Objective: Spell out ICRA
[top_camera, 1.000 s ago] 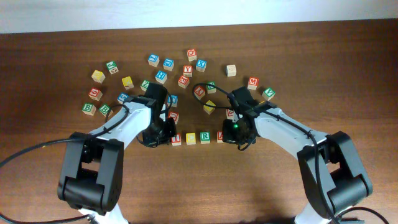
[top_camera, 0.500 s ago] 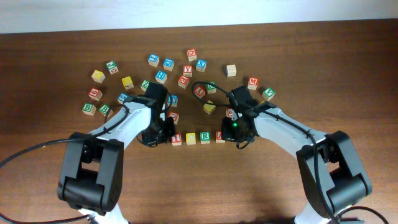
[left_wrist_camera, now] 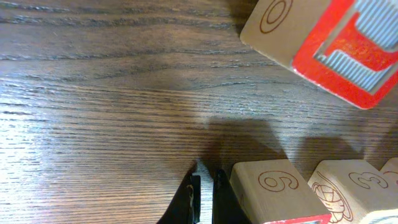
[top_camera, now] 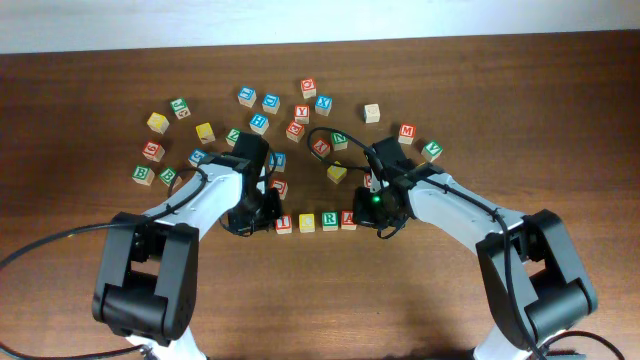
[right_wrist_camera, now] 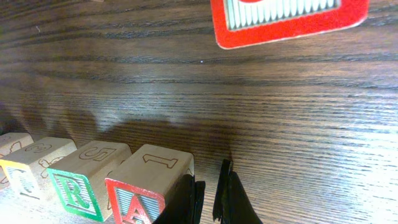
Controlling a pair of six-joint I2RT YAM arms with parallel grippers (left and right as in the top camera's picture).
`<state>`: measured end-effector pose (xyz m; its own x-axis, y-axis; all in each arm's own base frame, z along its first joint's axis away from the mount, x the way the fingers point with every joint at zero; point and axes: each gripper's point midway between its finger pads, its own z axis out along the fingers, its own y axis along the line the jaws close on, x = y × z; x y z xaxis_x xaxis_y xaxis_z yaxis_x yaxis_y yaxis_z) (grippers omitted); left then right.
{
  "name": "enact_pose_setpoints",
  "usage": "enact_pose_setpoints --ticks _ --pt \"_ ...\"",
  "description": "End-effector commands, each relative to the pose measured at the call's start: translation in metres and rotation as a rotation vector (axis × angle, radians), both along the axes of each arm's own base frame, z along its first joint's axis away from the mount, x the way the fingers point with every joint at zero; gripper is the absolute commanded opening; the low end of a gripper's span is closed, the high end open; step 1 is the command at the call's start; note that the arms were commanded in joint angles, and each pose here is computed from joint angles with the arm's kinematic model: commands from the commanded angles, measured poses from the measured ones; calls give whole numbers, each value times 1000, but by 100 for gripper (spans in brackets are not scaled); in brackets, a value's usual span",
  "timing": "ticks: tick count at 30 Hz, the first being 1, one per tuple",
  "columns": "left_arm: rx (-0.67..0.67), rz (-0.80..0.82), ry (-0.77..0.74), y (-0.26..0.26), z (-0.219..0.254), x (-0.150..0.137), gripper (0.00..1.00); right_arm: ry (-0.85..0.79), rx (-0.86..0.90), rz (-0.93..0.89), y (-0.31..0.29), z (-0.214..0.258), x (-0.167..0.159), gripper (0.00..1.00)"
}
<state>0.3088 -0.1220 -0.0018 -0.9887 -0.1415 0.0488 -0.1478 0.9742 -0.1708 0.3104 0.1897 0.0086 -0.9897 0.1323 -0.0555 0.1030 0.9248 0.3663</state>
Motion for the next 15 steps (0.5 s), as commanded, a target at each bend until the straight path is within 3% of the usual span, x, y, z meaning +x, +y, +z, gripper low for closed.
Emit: enact_pose_setpoints --ticks 1,15 --pt "-8 -45 13 -9 -4 -7 3 30 5 4 3 -7 -6 4" --pt "-25 -72 -44 -22 -3 3 6 4 18 4 6 -5 0 4"
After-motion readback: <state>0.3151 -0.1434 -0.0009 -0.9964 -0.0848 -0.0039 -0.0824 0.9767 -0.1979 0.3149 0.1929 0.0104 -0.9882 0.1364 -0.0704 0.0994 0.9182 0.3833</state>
